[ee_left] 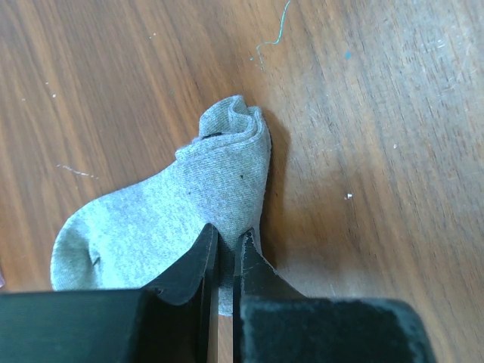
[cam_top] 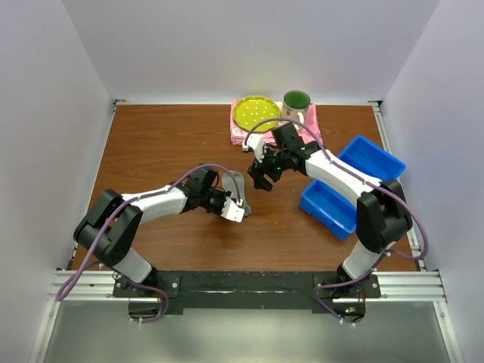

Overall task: Roll the socks
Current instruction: Roll the sock at the center of the board.

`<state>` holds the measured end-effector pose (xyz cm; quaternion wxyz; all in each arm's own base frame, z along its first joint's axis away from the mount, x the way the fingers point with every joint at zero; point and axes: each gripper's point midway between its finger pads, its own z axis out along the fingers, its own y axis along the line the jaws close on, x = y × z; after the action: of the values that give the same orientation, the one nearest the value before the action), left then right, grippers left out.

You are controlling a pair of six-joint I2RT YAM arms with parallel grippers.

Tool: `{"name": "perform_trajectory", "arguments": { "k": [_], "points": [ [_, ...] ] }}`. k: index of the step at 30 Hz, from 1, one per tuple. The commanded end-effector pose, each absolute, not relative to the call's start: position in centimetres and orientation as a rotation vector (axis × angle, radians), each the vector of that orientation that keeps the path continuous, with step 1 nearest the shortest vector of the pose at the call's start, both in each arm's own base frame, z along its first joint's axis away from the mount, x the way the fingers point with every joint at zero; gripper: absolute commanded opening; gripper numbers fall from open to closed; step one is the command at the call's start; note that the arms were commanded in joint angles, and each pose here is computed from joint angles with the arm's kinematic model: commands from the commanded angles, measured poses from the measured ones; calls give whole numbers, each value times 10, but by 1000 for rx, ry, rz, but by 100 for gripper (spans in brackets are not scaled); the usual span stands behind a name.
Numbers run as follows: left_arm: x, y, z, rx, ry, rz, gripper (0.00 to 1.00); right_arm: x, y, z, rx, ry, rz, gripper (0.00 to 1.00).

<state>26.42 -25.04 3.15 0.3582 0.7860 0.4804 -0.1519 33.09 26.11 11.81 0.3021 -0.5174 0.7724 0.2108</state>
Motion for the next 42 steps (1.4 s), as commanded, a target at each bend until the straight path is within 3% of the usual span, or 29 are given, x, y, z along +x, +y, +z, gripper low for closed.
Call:
{"name": "perform_trajectory", "arguments": {
  "k": [1,6,9,14,22,35,42],
  "points": [
    [222,-218,-16,2148,1485,-594,0,347,254,144,-1268,1943,436,79],
    [222,-219,-14,2147,1520,-649,0,344,241,153,-1252,1875,362,96],
    [219,-219,-16,2165,1566,-715,0,342,236,154,-1265,1857,328,99],
    [219,-218,-23,2194,1627,-763,0,338,227,149,-1278,1839,282,98],
    [211,-212,-31,2226,1727,-885,0,333,216,142,-1325,1801,212,85],
    [206,-212,-28,2196,1824,-1126,0,308,209,124,-1478,1691,156,81],
    [211,-209,-38,2167,1934,-1124,0,297,226,115,-1568,1618,106,81]
  ]
}}
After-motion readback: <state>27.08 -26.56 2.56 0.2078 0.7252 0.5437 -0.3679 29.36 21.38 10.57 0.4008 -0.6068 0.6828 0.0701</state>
